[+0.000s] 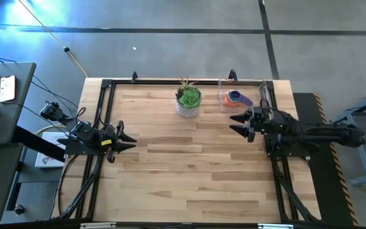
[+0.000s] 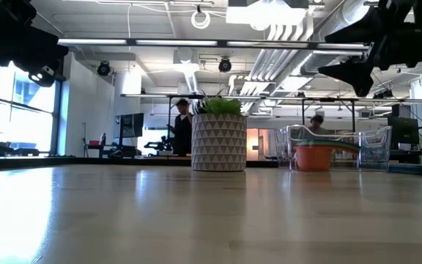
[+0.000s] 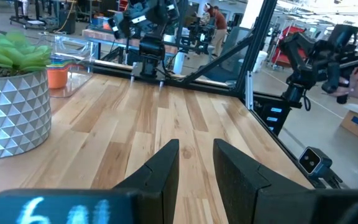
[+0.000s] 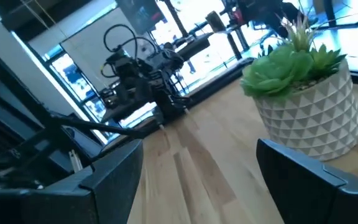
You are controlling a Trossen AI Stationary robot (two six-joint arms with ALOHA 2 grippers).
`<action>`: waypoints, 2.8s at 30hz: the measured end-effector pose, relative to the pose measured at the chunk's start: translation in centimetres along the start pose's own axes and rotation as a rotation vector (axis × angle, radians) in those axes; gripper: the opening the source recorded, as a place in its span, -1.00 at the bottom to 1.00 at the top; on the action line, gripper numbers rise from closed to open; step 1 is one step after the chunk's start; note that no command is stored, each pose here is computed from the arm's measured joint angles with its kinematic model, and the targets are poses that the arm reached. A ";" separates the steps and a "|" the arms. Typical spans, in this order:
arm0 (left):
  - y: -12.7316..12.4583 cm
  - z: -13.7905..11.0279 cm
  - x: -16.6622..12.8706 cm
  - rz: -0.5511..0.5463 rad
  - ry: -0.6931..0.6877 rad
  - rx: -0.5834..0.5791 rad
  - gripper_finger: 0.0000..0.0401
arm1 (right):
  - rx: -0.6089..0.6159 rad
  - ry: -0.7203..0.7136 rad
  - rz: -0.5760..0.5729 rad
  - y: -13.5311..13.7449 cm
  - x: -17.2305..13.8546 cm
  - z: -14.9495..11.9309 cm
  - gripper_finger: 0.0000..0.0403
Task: Nest measuring cups in basket
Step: Return to Home Position
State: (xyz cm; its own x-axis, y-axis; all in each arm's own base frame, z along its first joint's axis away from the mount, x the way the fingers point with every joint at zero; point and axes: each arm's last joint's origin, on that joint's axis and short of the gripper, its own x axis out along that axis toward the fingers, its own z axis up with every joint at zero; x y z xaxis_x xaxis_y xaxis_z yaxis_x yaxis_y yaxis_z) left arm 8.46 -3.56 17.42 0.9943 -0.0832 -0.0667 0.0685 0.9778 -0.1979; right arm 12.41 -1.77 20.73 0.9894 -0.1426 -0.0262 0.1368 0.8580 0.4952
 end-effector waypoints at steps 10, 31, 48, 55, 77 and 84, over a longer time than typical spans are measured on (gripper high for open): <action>0.0 0.0 0.0 0.000 0.000 0.000 -0.55 | -0.046 -0.083 -0.082 0.0 -1.0 -2.0 0.51; 0.0 0.0 0.0 0.000 0.000 0.000 -0.55 | -0.047 -0.025 -0.226 -1.2 -1.7 -3.4 0.51; 0.0 0.0 0.0 0.000 0.000 0.000 -0.55 | -0.113 0.056 -0.167 -1.2 -1.7 -3.9 0.51; 0.0 0.0 0.0 0.000 0.000 0.000 -0.55 | -0.114 0.057 -0.166 -1.2 -1.7 -3.9 0.51; 0.0 0.0 0.0 0.000 0.000 0.000 -0.55 | -0.114 0.059 -0.167 -1.2 -1.7 -3.9 0.51; 0.0 0.0 0.0 0.000 0.000 0.000 -0.55 | -0.114 0.059 -0.167 -1.2 -1.7 -3.9 0.51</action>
State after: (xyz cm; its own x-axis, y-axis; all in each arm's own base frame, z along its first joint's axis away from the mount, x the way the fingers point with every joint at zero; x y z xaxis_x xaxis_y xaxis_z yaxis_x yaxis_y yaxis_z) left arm 8.46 -3.56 17.42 0.9943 -0.0833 -0.0667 0.0686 0.9777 -0.1983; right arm 10.71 -0.65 16.78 0.9532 -0.2611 -0.1525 0.3004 0.8756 0.3782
